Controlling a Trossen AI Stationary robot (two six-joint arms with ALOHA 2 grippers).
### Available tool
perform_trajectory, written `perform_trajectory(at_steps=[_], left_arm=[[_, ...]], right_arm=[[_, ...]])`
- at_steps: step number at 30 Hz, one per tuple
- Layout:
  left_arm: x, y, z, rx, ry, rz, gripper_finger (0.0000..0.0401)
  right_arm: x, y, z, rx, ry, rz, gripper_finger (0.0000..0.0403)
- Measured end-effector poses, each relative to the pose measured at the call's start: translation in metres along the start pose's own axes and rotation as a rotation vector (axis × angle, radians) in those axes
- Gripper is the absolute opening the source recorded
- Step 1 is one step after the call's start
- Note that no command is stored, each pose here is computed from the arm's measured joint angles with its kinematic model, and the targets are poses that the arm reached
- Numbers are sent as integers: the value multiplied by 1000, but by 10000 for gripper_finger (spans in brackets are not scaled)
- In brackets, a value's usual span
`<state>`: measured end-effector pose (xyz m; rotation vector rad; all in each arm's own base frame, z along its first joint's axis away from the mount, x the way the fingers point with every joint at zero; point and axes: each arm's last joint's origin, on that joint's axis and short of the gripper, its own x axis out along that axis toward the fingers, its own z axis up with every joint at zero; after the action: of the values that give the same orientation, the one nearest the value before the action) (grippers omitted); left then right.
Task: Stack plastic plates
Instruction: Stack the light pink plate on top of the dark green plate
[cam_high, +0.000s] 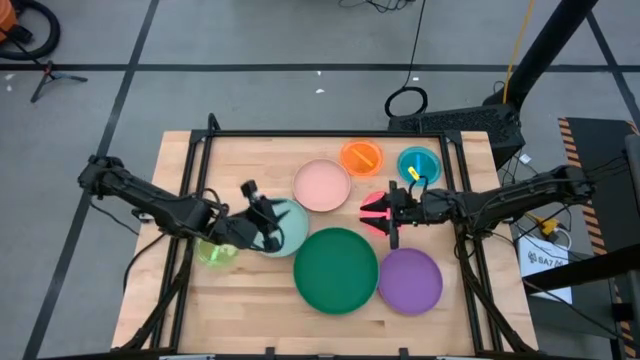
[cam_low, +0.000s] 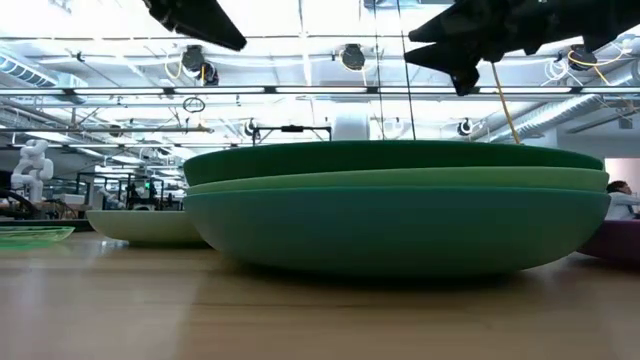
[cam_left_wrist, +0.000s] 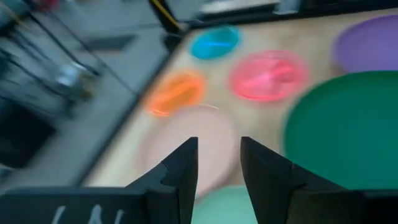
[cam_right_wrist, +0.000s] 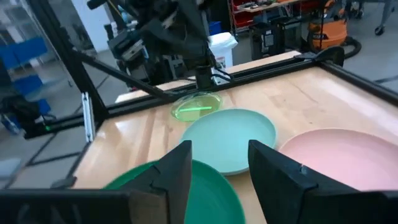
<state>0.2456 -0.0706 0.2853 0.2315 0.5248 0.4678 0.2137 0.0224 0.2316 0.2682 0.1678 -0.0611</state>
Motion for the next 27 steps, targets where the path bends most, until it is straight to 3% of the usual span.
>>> perform_trajectory(at_steps=[5,12,18,23,27], left_arm=[[-10,23,3,120,-15,143,127],[-28,52,0,112,7,222,127],[-46,70,-9,63,27,240,127],[-52,77,-18,72,74,275,127],[-52,79,-22,82,95,316,127]], right_arm=[[19,0,-7,41,2,-38,151],[55,-2,7,85,140,-278,151],[78,-20,17,252,327,-500,151],[94,-46,22,396,383,-660,151],[107,-69,23,498,421,-702,151]])
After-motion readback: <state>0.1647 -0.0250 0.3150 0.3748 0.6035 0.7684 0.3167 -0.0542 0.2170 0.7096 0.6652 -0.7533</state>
